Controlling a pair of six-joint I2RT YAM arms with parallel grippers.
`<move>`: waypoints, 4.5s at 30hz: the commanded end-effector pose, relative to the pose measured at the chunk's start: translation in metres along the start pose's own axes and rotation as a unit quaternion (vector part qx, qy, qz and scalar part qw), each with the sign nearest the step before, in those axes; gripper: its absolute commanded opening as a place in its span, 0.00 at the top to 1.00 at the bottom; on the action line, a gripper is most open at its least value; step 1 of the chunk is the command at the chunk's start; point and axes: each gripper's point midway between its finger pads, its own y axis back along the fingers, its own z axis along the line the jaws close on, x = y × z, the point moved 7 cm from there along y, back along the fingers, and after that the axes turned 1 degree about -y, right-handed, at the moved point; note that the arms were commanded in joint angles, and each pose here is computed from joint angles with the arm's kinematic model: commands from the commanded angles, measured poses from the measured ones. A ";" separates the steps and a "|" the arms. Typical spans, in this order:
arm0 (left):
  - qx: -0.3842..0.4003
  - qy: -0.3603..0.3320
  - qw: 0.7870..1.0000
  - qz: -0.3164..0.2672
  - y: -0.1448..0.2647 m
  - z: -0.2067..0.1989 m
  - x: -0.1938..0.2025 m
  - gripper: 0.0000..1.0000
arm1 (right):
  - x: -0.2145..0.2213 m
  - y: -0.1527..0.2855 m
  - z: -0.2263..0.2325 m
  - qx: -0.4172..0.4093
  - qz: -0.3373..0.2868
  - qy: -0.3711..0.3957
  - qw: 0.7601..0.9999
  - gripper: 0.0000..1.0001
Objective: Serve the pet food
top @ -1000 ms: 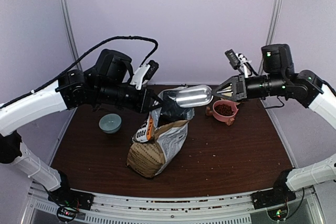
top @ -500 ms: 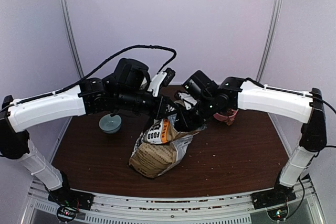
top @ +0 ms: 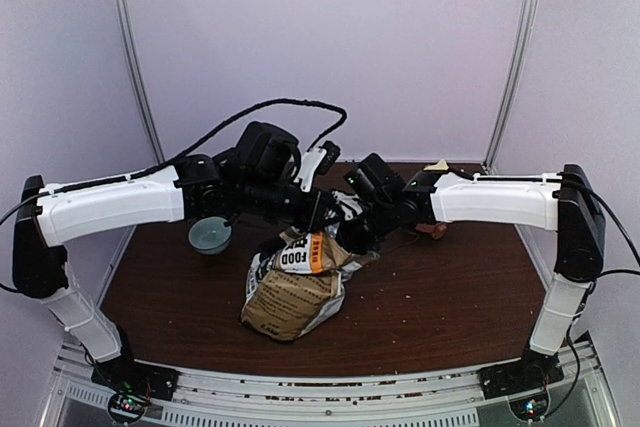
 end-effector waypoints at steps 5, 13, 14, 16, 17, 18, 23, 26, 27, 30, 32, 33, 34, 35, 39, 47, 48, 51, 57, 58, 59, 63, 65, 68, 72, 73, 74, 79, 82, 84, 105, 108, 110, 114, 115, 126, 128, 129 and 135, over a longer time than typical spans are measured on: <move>0.097 -0.040 0.991 -0.079 0.015 -0.044 -0.033 1.00 | 0.022 -0.003 0.026 -0.165 0.064 -0.042 0.983 1.00; 0.079 -0.040 0.991 -0.098 0.034 -0.042 -0.036 1.00 | 0.016 0.041 0.042 -0.252 0.026 -0.060 0.966 1.00; 0.077 -0.040 0.991 -0.100 0.037 -0.042 -0.036 1.00 | 0.016 0.048 0.043 -0.260 0.020 -0.063 0.963 1.00; 0.069 -0.038 0.991 -0.107 0.044 -0.040 -0.036 1.00 | 0.015 0.060 0.043 -0.274 0.007 -0.071 0.959 1.00; 0.065 -0.037 0.991 -0.112 0.049 -0.040 -0.036 1.00 | 0.016 0.066 0.042 -0.280 0.002 -0.078 0.957 1.00; 0.060 -0.035 0.991 -0.114 0.053 -0.039 -0.035 1.00 | 0.015 0.071 0.041 -0.285 -0.005 -0.083 0.955 1.00; 0.040 -0.028 0.991 -0.127 0.070 -0.034 -0.033 1.00 | 0.016 0.091 0.032 -0.311 -0.035 -0.116 0.943 1.00; 0.026 -0.024 0.991 -0.128 0.079 -0.031 -0.031 1.00 | 0.016 0.104 0.028 -0.333 -0.053 -0.139 0.931 1.00; 0.022 -0.024 0.991 -0.130 0.081 -0.031 -0.032 1.00 | 0.016 0.108 0.027 -0.339 -0.060 -0.145 0.928 1.00; 0.015 -0.025 0.991 -0.133 0.087 -0.030 -0.033 1.00 | 0.017 0.119 0.022 -0.338 -0.075 -0.156 0.925 1.00; 0.011 -0.024 0.991 -0.135 0.090 -0.030 -0.033 1.00 | 0.019 0.126 0.018 -0.334 -0.082 -0.162 0.925 1.00; 0.008 -0.023 0.990 -0.136 0.091 -0.029 -0.034 1.00 | 0.020 0.129 0.015 -0.333 -0.086 -0.166 0.924 1.00; 0.005 -0.021 0.990 -0.136 0.092 -0.029 -0.034 1.00 | 0.021 0.133 0.014 -0.335 -0.090 -0.168 0.923 1.00; 0.003 -0.021 0.990 -0.138 0.093 -0.029 -0.035 1.00 | 0.022 0.136 0.012 -0.337 -0.094 -0.172 0.921 1.00; 0.004 -0.022 0.989 -0.144 0.097 -0.029 -0.035 1.00 | 0.026 0.147 0.003 -0.351 -0.110 -0.191 0.910 1.00; -0.009 -0.023 0.989 -0.149 0.103 -0.026 -0.035 1.00 | 0.033 0.163 -0.009 -0.378 -0.137 -0.217 0.889 1.00; -0.011 -0.022 0.989 -0.149 0.104 -0.025 -0.034 1.00 | 0.034 0.165 -0.008 -0.379 -0.139 -0.213 0.890 1.00; -0.017 -0.018 0.988 -0.152 0.105 -0.023 -0.034 1.00 | 0.035 0.170 -0.008 -0.387 -0.143 -0.211 0.886 1.00; -0.039 0.013 0.986 -0.163 0.112 -0.012 -0.035 1.00 | 0.040 0.183 -0.009 -0.398 -0.154 -0.208 0.880 1.00; -0.042 0.018 0.985 -0.166 0.113 -0.010 -0.035 1.00 | 0.041 0.186 -0.009 -0.399 -0.157 -0.206 0.879 1.00; -0.043 0.023 0.984 -0.170 0.114 -0.009 -0.035 1.00 | 0.043 0.188 -0.009 -0.401 -0.158 -0.206 0.878 1.00; -0.043 0.032 0.983 -0.178 0.118 -0.004 -0.035 1.00 | 0.049 0.198 -0.007 -0.421 -0.165 -0.204 0.868 1.00; -0.044 0.032 0.983 -0.176 0.118 -0.003 -0.035 1.00 | 0.051 0.205 -0.005 -0.433 -0.171 -0.203 0.861 1.00; -0.039 0.033 0.984 -0.173 0.117 -0.003 -0.035 1.00 | 0.050 0.211 -0.003 -0.441 -0.185 -0.200 0.855 1.00; -0.031 0.032 0.984 -0.171 0.115 -0.005 -0.036 1.00 | 0.043 0.222 0.005 -0.482 -0.197 -0.195 0.831 1.00; -0.031 0.033 0.984 -0.170 0.115 -0.004 -0.035 1.00 | 0.041 0.224 0.007 -0.486 -0.200 -0.194 0.828 1.00; -0.031 0.033 0.984 -0.170 0.115 -0.005 -0.035 1.00 | 0.039 0.224 0.007 -0.483 -0.202 -0.195 0.829 1.00; -0.034 0.037 0.984 -0.171 0.117 -0.003 -0.032 1.00 | 0.028 0.233 -0.008 -0.435 -0.238 -0.197 0.846 1.00; -0.033 0.038 0.983 -0.174 0.120 -0.002 -0.032 1.00 | 0.020 0.243 -0.030 -0.390 -0.276 -0.206 0.854 1.00; -0.033 0.037 0.983 -0.175 0.121 -0.003 -0.032 1.00 | 0.016 0.246 -0.050 -0.357 -0.297 -0.222 0.857 1.00; -0.030 0.017 0.983 -0.178 0.129 -0.005 -0.035 1.00 | -0.005 0.245 -0.219 -0.062 -0.384 -0.323 0.863 1.00; -0.029 0.013 0.984 -0.177 0.129 -0.007 -0.036 1.00 | -0.006 0.243 -0.226 -0.035 -0.374 -0.325 0.868 1.00; -0.028 0.012 0.984 -0.176 0.128 -0.007 -0.037 1.00 | -0.009 0.242 -0.229 -0.020 -0.372 -0.323 0.870 1.00; -0.029 0.010 0.984 -0.175 0.127 -0.007 -0.037 1.00 | -0.014 0.242 -0.236 0.009 -0.366 -0.320 0.874 1.00; -0.030 0.010 0.984 -0.175 0.127 -0.007 -0.037 1.00 | -0.015 0.242 -0.238 0.015 -0.364 -0.319 0.875 1.00; -0.035 -0.003 0.984 -0.173 0.125 -0.007 -0.042 1.00 | -0.027 0.240 -0.253 0.076 -0.335 -0.314 0.885 1.00; -0.035 -0.007 0.984 -0.174 0.125 -0.007 -0.043 1.00 | -0.027 0.241 -0.255 0.088 -0.331 -0.312 0.886 1.00; -0.035 -0.009 0.984 -0.173 0.125 -0.007 -0.044 1.00 | -0.027 0.241 -0.255 0.094 -0.328 -0.312 0.886 1.00; -0.034 -0.015 0.984 -0.173 0.125 -0.008 -0.045 1.00 | -0.028 0.245 -0.257 0.120 -0.321 -0.304 0.889 1.00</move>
